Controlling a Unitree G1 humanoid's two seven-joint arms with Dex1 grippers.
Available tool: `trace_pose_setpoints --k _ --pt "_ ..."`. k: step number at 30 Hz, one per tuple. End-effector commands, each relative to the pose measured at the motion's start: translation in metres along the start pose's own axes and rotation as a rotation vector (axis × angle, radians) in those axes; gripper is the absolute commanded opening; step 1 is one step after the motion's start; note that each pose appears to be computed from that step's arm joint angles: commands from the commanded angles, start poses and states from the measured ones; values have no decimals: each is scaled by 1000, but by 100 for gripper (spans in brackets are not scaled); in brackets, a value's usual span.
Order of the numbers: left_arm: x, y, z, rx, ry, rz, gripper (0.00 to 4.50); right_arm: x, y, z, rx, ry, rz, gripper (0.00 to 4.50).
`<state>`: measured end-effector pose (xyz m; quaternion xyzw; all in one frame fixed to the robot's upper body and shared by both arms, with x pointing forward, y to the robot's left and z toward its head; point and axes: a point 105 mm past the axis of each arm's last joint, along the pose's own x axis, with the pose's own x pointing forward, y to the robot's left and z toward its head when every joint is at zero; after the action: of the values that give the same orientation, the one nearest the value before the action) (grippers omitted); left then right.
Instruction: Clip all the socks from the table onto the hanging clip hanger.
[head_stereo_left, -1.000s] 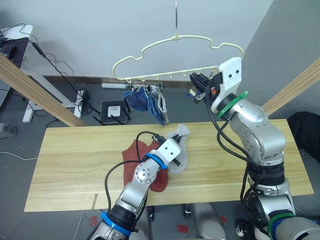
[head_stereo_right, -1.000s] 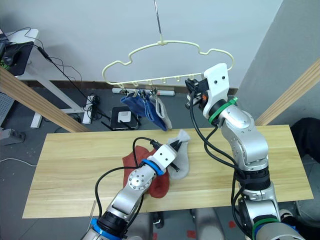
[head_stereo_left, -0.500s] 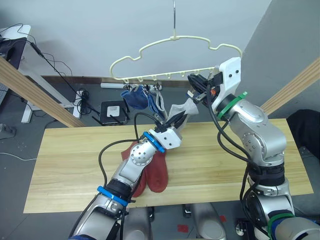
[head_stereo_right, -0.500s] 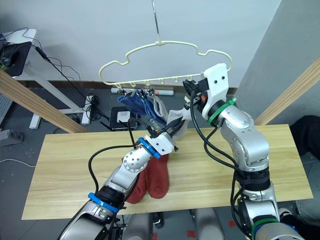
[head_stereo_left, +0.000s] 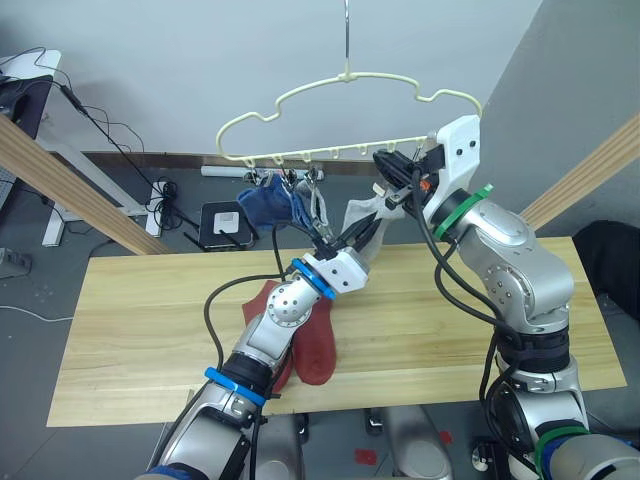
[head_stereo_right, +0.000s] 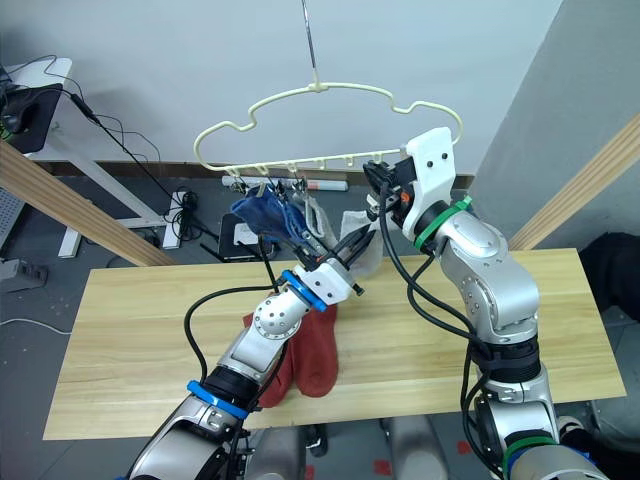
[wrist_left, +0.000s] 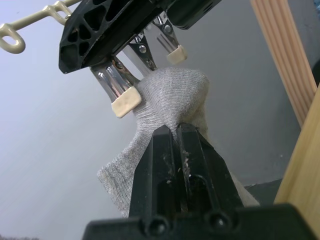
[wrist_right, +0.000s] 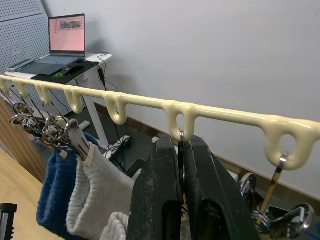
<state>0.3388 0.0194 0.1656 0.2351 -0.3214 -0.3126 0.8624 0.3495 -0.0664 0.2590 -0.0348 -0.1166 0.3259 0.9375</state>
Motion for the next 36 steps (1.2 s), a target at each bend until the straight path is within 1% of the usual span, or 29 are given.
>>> trace_pose_setpoints --k 1,10,11,12,16,17,22,23,24,28,33,36 --pt "4 3 8 0 -38 34 4 -5 5 11 0 -46 17 0" --pt "11 2 13 -11 -56 54 4 -6 8 10 59 -43 31 0" --pt "11 2 13 -12 -56 56 0 -7 9 11 64 -46 35 57" --pt "11 3 13 -12 -55 57 0 -8 10 12 65 -46 38 77" --pt "12 4 13 -14 -54 59 0 -12 12 10 59 -25 45 233" --pt "12 3 13 -30 -54 50 0 -15 12 10 51 -21 46 259" --pt "6 3 11 -104 -45 37 0 -27 12 11 2 -16 36 259" --pt "4 4 8 -128 -28 34 47 -30 12 10 -12 -16 29 264" --pt "2 5 6 -145 -17 32 68 -32 11 10 -21 -15 24 264" --pt "0 2 11 -247 -22 -29 185 -43 9 12 -77 -27 -10 264" --pt "-5 10 31 -357 -59 -124 185 -56 -1 16 -113 -66 -141 264" --pt "-13 25 43 -391 -63 -186 185 -59 -10 12 -126 -55 -198 264"
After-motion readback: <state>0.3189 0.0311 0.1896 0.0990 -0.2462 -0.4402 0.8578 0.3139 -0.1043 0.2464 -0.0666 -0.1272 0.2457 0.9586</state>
